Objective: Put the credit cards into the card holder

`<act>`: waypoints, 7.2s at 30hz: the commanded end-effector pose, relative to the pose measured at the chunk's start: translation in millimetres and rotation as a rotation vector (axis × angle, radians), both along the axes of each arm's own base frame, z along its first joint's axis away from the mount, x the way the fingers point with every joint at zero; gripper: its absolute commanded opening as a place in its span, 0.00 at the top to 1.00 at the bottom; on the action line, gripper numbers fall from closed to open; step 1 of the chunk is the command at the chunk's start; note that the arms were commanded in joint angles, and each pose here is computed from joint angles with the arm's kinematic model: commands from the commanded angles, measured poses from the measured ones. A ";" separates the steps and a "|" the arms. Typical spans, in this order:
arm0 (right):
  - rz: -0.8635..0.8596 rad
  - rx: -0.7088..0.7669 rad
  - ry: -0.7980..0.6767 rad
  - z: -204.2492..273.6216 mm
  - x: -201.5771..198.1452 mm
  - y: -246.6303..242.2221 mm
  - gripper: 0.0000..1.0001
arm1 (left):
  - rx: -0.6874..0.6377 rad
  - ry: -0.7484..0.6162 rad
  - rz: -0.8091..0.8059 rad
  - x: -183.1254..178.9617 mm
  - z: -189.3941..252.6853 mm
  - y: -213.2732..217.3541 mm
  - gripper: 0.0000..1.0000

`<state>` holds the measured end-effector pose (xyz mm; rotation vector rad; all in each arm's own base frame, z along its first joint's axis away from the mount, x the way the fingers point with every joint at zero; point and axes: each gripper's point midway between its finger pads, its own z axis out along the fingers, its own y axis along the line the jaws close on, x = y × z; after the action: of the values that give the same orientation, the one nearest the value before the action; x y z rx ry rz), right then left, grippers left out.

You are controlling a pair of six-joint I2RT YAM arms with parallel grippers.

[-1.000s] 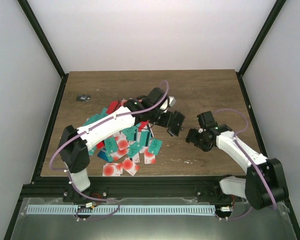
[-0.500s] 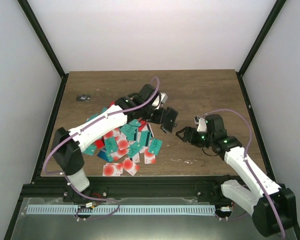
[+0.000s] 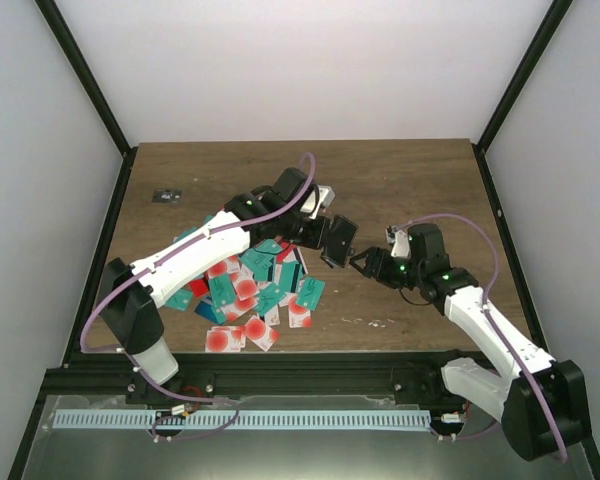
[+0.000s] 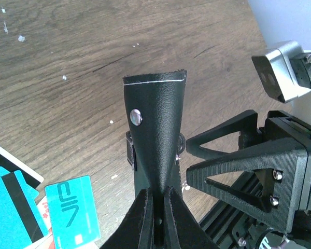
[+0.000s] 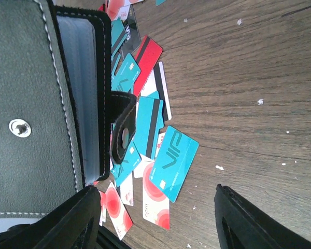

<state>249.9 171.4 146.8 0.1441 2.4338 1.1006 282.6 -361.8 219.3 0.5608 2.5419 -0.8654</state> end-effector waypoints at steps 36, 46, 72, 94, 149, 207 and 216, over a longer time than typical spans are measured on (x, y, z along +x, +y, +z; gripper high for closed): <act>0.005 -0.014 0.046 -12.6 12.7 2.9 0.99 | -0.112 0.056 -0.085 -17.2 -13.0 -15.1 0.96; -0.123 -0.085 0.258 -67.5 -30.9 -24.4 0.99 | -0.094 0.189 -0.141 -10.8 -92.9 -44.0 0.96; -0.053 -0.231 0.147 -31.5 1.8 -30.2 0.99 | 0.075 0.026 -0.221 7.0 -115.3 -43.8 0.27; -0.097 -0.316 0.378 -90.5 -42.3 -50.7 0.99 | 0.094 0.045 -0.158 47.8 -141.8 -40.1 0.30; -0.253 -0.252 0.452 -122.0 -46.8 -55.6 0.71 | -0.042 0.191 -0.281 4.5 -145.6 -48.4 0.48; -0.026 0.092 0.199 -44.5 1.1 -19.0 0.65 | 0.024 0.188 -0.159 23.3 -147.0 -0.3 0.51; 0.034 0.055 0.195 -39.7 1.5 1.1 0.66 | 0.114 0.150 -0.134 21.9 -143.4 11.1 0.55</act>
<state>242.3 158.7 84.3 0.3283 2.6282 1.2076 304.2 -359.1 69.7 0.7135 2.7334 -0.9442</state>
